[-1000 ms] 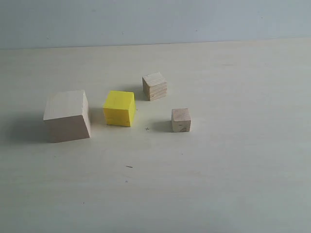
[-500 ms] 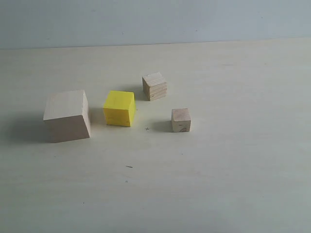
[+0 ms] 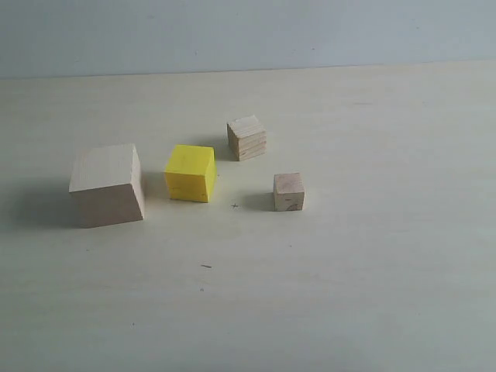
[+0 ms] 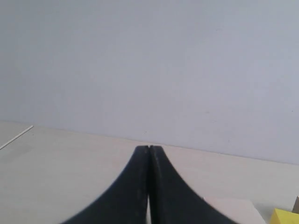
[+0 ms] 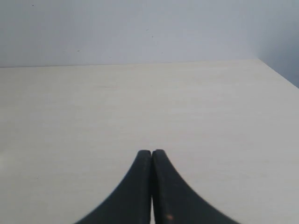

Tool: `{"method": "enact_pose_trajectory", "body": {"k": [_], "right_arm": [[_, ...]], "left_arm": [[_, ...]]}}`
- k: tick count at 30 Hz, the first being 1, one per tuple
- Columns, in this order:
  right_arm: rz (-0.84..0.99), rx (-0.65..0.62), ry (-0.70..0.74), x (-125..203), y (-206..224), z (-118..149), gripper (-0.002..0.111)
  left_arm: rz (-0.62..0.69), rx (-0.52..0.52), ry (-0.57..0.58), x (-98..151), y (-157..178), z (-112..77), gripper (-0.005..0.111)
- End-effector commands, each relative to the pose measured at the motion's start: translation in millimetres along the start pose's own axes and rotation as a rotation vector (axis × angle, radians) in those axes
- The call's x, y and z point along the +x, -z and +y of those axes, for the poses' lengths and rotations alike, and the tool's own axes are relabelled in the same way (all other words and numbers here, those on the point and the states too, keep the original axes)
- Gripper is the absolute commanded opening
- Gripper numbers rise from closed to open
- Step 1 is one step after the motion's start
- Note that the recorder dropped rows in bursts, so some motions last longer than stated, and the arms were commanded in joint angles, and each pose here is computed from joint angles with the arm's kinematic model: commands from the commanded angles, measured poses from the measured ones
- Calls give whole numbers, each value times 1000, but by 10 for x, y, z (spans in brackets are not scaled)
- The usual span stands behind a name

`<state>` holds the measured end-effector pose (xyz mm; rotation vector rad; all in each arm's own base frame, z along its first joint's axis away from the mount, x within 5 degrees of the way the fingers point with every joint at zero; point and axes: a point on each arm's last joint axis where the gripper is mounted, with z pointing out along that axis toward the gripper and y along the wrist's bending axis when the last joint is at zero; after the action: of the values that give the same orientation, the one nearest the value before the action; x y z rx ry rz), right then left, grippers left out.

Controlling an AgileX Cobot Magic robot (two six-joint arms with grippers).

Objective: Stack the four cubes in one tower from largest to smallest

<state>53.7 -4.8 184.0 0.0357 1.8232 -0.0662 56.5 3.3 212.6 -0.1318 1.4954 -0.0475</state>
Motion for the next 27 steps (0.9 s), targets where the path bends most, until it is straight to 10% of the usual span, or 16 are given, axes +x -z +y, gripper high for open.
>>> {"method": "enact_pose_trajectory", "body": {"k": [1, 11, 17, 27], "right_arm": [[-8, 5, 0, 7, -1, -3, 0], [-21, 4, 0, -5, 0, -2, 0], [-21, 4, 0, -5, 0, -2, 0], [-41, -14, 4, -23, 0, 9, 0]], "left_arm": [[-76, 8, -32, -59, 7, -8, 0], [-67, 6, -33, -676, -132, -79, 0], [265, -12, -271, -1246, -651, -133, 0], [513, 475, -556, -1011, -1160, -842, 0]]}}
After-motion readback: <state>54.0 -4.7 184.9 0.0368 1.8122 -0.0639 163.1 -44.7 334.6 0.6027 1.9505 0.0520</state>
